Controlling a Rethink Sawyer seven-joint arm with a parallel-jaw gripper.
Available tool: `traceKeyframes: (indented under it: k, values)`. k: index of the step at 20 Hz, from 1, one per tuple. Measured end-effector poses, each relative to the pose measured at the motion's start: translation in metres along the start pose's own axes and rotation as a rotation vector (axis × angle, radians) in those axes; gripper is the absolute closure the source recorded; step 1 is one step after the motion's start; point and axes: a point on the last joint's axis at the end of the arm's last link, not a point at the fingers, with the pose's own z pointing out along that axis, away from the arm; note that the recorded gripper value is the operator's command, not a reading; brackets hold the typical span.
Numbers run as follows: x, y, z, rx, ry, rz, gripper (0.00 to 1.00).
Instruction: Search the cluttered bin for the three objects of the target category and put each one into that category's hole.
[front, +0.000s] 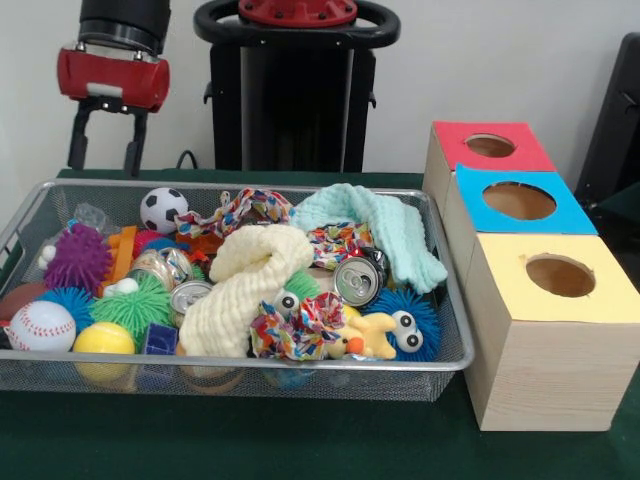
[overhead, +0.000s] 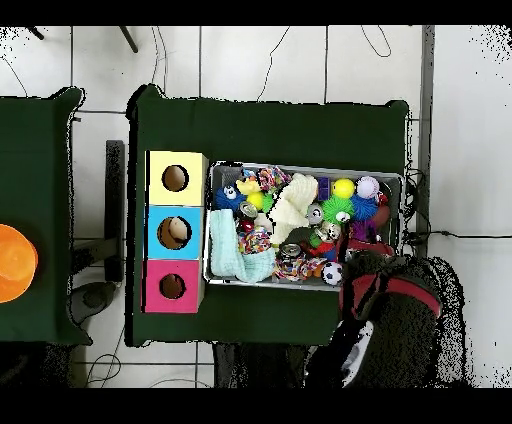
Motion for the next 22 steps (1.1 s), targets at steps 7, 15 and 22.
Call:
traceKeyframes:
  k: [7,15,22]
  values:
    - [-0.015,-0.01,0.018,0.057,-0.063,-0.144,0.0]
    - [-0.017,-0.006,0.042,0.045,-0.097,-0.21,0.0]
    - [-0.018,-0.011,0.06,0.021,-0.125,-0.184,0.0]
